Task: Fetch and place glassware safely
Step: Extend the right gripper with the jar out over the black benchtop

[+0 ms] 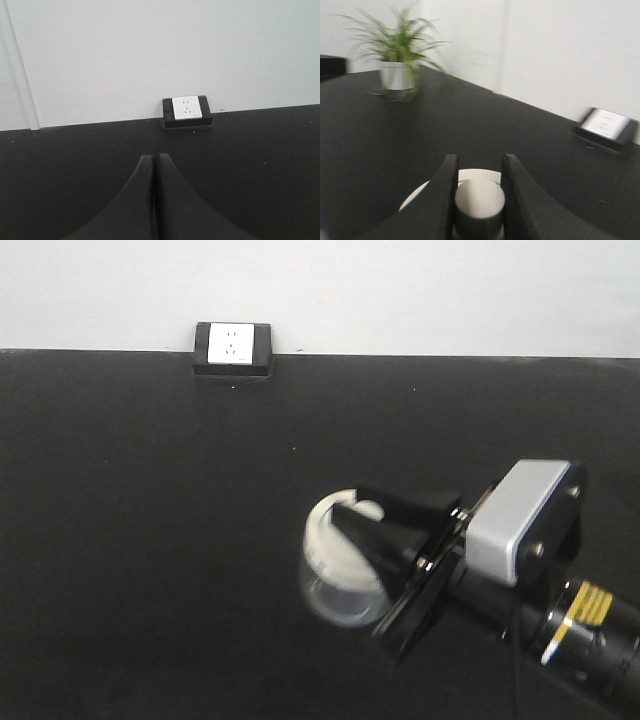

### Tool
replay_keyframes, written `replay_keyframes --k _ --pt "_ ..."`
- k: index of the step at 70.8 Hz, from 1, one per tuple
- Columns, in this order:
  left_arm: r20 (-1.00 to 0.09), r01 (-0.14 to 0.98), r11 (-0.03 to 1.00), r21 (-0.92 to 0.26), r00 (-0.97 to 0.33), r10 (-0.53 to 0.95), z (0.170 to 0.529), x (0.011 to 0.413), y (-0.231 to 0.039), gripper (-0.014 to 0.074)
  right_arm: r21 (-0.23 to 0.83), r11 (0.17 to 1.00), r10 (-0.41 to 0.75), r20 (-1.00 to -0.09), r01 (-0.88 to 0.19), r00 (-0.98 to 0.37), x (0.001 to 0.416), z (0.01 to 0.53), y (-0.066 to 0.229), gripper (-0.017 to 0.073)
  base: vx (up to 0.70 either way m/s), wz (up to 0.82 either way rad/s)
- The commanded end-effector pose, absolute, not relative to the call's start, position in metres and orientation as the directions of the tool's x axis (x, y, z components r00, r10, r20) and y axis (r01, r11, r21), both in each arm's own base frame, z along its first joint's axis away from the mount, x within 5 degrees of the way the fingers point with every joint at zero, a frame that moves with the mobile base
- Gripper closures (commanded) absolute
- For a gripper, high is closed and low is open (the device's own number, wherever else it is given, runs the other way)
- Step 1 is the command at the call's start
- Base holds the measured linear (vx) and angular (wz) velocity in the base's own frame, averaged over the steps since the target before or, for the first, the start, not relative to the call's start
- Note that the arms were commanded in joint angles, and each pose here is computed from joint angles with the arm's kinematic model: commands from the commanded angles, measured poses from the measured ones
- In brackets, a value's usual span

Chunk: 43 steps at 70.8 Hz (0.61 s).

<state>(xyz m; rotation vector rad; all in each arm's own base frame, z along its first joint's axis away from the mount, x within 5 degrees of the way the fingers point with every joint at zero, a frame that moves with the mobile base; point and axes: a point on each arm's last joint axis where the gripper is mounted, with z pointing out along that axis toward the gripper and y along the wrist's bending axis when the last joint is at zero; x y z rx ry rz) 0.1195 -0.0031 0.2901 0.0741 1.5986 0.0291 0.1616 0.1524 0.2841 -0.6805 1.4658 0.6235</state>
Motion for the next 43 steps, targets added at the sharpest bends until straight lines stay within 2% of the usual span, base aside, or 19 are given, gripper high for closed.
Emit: replay_keyframes --k 1,10,21,27,43 --pt "-0.997 0.036 0.998 0.055 0.064 0.052 0.305 0.121 -0.004 0.0601 -0.033 0.728 0.054 -0.993 -0.684 0.105 0.177 0.303 0.140 0.0560 0.00 0.00" --pt "-0.997 0.036 0.998 0.055 0.064 0.052 0.305 0.121 -0.004 0.0601 -0.076 0.761 -0.015 -0.995 -0.644 0.099 0.198 0.295 0.131 0.0560 0.00 0.00" --pt "-0.997 0.036 0.998 0.055 0.064 0.052 0.305 0.121 -0.004 0.0601 -0.062 0.766 -0.037 -0.998 -0.640 0.052 0.227 0.285 0.127 0.0560 0.00 0.00" --pt "-0.997 0.036 0.998 0.055 0.064 0.052 0.305 0.121 -0.004 0.0601 -0.071 0.732 -0.047 -0.997 -0.678 0.055 0.243 0.278 0.129 0.0560 0.00 0.00" --pt "-0.997 0.036 0.998 0.055 0.064 0.052 0.305 0.121 -0.004 0.0601 -0.031 0.638 0.015 -0.998 -0.769 0.054 0.288 0.265 0.124 0.0560 0.00 0.00"
